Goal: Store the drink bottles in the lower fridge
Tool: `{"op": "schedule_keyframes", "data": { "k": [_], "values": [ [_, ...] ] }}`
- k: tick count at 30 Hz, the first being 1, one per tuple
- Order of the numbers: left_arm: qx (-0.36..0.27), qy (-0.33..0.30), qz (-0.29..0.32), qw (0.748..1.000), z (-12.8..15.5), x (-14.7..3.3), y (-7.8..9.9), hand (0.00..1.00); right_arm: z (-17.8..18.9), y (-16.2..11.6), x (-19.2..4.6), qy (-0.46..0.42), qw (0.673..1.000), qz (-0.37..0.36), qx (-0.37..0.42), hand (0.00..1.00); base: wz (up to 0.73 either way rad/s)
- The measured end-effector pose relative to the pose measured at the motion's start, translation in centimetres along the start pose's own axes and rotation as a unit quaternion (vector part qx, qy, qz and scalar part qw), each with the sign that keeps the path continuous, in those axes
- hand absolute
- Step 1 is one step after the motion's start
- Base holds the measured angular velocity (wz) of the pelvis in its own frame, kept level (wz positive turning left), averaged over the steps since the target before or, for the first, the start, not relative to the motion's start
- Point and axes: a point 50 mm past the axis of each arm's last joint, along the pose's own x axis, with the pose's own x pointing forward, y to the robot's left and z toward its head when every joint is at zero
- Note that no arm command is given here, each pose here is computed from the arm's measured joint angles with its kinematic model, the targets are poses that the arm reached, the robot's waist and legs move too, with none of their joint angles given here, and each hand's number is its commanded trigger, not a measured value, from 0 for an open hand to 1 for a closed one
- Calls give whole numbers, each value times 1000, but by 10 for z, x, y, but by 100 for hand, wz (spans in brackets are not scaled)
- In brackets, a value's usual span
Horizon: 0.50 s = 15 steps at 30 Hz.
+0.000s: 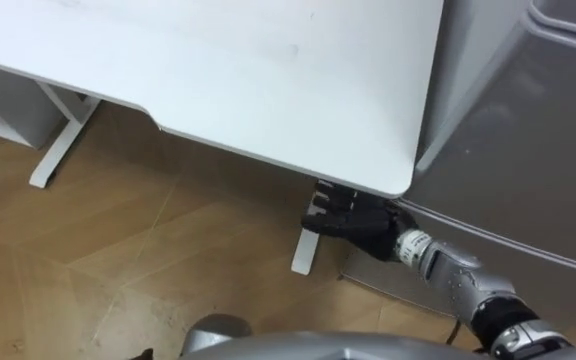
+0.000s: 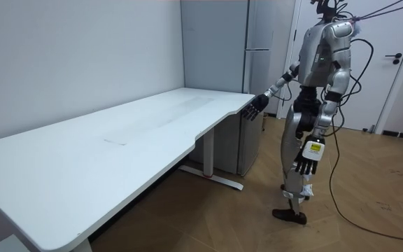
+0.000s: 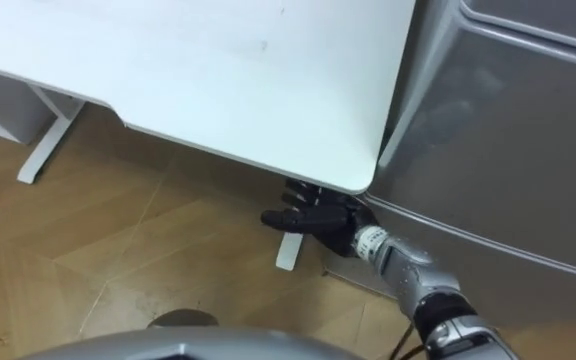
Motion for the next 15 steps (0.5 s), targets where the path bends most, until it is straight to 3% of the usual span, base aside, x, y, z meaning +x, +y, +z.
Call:
{"op": "schedule_keyframes", "data": {
  "k": [10,15],
  "values": [
    [40,-18,-9,999,17,2,4,0,-38,-20,-17,132,986,-45,-95,0,2],
    [39,-12,-6,999,15,2,6,0,-61,-30,-29,184,975,-85,-93,0,-4]
  ]
}}
